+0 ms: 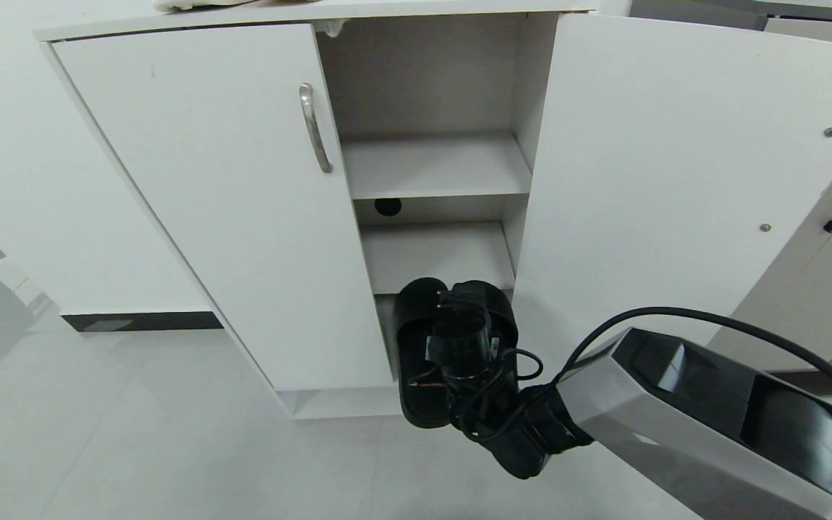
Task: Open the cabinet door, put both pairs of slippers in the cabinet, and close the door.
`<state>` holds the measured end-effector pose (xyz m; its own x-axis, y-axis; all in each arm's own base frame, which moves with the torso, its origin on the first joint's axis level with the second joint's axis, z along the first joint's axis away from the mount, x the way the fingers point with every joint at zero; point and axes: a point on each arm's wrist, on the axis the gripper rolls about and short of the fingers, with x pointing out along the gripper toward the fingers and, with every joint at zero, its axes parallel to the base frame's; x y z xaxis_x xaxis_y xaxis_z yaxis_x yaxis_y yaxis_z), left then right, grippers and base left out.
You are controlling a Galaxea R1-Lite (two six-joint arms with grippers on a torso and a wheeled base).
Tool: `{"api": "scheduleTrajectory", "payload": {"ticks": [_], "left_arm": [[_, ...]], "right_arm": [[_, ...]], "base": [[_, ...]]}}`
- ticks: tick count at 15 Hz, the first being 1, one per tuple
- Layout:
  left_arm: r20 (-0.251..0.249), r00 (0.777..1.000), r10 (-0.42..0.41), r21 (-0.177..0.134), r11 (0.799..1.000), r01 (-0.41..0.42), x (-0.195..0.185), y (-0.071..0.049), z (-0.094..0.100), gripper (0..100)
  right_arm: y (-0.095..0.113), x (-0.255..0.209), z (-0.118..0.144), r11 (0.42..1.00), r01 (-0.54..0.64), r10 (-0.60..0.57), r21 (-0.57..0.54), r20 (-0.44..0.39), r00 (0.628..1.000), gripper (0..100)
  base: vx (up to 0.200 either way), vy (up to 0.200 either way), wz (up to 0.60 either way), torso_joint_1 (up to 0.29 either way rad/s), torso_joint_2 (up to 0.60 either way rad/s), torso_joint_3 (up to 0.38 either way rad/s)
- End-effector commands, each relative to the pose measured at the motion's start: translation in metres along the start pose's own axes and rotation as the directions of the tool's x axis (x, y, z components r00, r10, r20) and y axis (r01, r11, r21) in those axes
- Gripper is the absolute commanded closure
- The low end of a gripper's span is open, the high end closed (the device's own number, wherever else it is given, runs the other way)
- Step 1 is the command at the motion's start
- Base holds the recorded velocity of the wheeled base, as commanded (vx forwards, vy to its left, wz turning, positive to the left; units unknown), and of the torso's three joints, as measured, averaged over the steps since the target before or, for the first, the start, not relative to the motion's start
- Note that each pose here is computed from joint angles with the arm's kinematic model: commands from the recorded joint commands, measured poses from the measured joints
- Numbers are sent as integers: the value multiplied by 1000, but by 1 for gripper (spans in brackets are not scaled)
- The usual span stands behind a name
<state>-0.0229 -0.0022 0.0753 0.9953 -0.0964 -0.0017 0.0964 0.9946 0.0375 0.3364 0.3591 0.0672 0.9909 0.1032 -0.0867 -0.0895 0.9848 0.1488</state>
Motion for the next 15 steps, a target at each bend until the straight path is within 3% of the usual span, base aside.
{"api": "scheduleTrajectory", "payload": {"ticks": [1, 3, 8, 15], "left_arm": [[-1, 1000, 0, -1, 1000, 0, 0, 0, 0, 100], [-1, 1000, 0, -1, 1000, 0, 0, 0, 0, 100], [-1, 1000, 0, -1, 1000, 0, 0, 0, 0, 100], [-2, 1000, 6, -10, 1000, -6, 0, 0, 0, 100]], "right_arm": [[-2, 1, 1, 1000, 6, -6, -9, 2, 1000, 100], [-5, 4, 1, 1000, 17, -16, -22, 3, 1000, 100], [-19, 17, 0, 994, 73, -71, -85, 25, 997, 100], [-20, 20, -3, 992, 74, -71, -106, 30, 997, 100]], "base": [[0, 200, 0, 2, -2, -12], [0, 200, 0, 2, 2, 5], [0, 0, 0, 0, 0, 0], [29, 0, 0, 0, 0, 0]]}}
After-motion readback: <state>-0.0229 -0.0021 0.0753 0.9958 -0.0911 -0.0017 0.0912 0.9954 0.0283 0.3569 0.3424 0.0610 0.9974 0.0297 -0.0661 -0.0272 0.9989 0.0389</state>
